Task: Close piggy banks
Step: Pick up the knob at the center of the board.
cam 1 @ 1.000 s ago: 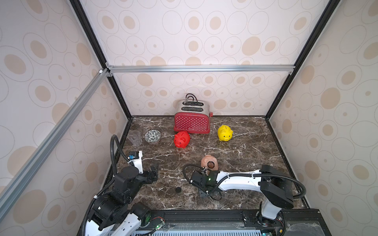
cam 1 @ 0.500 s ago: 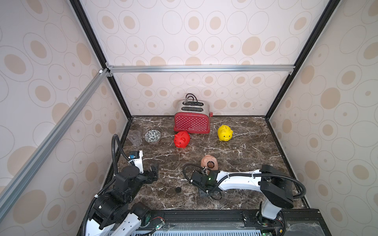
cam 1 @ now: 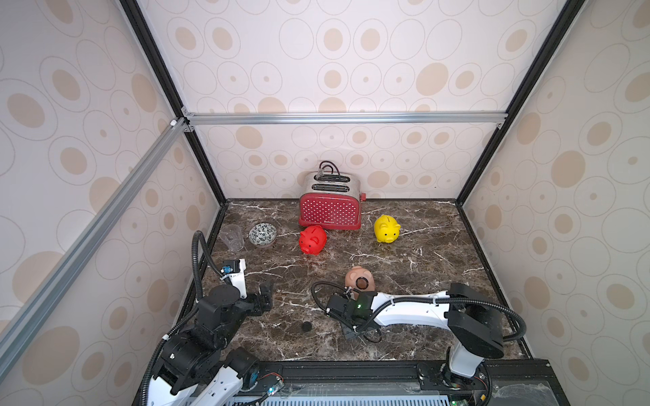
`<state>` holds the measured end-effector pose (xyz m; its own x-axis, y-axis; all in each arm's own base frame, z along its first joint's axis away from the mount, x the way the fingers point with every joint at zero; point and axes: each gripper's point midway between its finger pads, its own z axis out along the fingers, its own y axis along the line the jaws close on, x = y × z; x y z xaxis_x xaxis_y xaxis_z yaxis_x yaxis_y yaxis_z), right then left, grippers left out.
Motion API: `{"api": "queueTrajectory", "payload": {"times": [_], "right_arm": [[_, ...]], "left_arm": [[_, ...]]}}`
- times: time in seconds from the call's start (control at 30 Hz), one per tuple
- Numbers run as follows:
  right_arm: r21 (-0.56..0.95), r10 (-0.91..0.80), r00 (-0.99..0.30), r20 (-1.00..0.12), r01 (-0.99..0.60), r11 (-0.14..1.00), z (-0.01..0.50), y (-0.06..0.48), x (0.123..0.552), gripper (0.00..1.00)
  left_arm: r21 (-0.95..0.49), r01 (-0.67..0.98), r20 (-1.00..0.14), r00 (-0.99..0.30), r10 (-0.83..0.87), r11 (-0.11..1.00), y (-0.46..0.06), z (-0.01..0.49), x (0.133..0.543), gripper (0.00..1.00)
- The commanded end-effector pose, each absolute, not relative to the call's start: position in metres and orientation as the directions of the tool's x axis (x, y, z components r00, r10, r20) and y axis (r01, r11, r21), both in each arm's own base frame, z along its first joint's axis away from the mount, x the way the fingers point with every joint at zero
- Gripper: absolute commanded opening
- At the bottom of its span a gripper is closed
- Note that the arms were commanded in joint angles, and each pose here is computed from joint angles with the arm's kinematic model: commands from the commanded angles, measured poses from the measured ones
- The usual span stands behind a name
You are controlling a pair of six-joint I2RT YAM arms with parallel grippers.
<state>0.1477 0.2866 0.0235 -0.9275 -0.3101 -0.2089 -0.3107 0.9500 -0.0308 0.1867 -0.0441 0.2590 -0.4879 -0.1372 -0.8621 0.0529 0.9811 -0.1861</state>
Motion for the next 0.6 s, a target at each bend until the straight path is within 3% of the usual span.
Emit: {"api": "queueTrajectory", "payload": {"times": [0.0, 0.57], "right_arm": [[-0.050, -0.328, -0.921, -0.210, -0.325, 0.944, 0.029, 0.284, 0.148, 0.00], [-0.046, -0.381, -0.863, -0.331, -0.389, 0.920, 0.095, 0.281, 0.159, 0.00]], "left_arm": [[-0.160, 0.031, -0.857, -0.500, -0.123, 0.987, -0.038, 0.256, 0.185, 0.89], [-0.179, 0.064, -0.849, -0.514, -0.122, 0.982, -0.047, 0.255, 0.187, 0.89]]}}
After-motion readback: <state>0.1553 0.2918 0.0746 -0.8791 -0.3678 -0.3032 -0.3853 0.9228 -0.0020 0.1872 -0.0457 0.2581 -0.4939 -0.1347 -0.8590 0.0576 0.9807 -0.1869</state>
